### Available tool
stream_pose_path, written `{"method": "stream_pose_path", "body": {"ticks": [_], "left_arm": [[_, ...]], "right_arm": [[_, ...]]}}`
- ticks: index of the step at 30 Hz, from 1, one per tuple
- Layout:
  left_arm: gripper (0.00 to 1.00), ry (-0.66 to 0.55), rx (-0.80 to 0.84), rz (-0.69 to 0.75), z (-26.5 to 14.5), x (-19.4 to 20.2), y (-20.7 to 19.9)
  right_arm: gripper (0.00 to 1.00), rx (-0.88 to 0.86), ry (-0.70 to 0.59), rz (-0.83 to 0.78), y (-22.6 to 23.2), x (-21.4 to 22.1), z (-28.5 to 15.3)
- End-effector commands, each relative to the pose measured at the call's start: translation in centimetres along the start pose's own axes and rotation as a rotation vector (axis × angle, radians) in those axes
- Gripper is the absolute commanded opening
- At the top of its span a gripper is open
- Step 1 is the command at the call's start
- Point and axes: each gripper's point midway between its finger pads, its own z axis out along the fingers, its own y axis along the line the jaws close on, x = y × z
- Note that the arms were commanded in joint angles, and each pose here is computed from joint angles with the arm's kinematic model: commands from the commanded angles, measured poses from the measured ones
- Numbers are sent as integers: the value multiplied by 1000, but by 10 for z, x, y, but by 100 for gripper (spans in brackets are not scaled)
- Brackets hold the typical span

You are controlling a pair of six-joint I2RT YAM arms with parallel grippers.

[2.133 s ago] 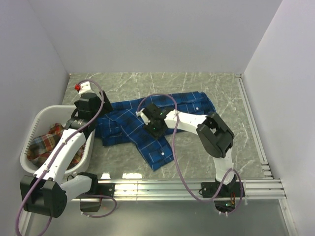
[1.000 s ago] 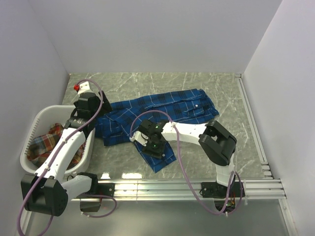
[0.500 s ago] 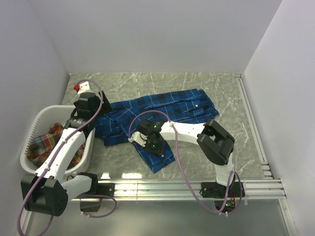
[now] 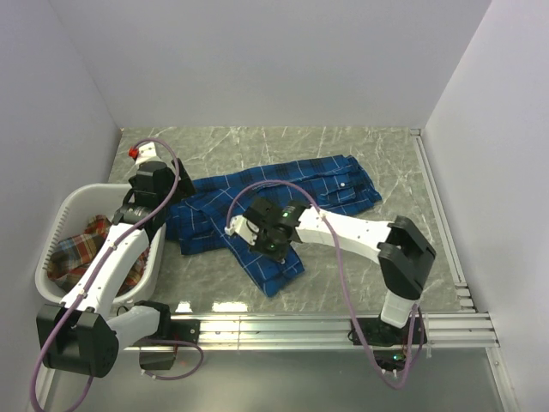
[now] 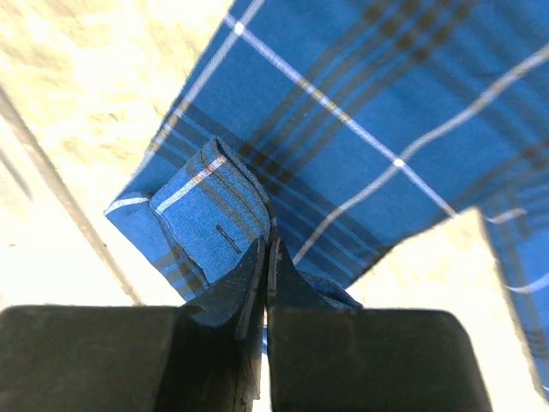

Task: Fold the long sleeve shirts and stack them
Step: Fold the shirt

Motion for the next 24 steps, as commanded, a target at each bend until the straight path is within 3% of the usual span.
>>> {"method": "stream_pose_path", "body": {"ticks": [1, 7, 12, 24], "left_arm": [[94, -5, 20, -16, 0, -2, -4], [94, 15, 43, -3, 2, 2, -8], [94, 91, 132, 29, 8, 17, -25], [94, 321, 289, 99, 25, 72, -63]], "right_arm": [[0, 85, -192, 40, -20, -41, -46], [0, 134, -401, 234, -59, -68, -85], [0, 263, -566, 546, -132, -65, -127], [0, 437, -637, 1127, -250, -12, -135]]}}
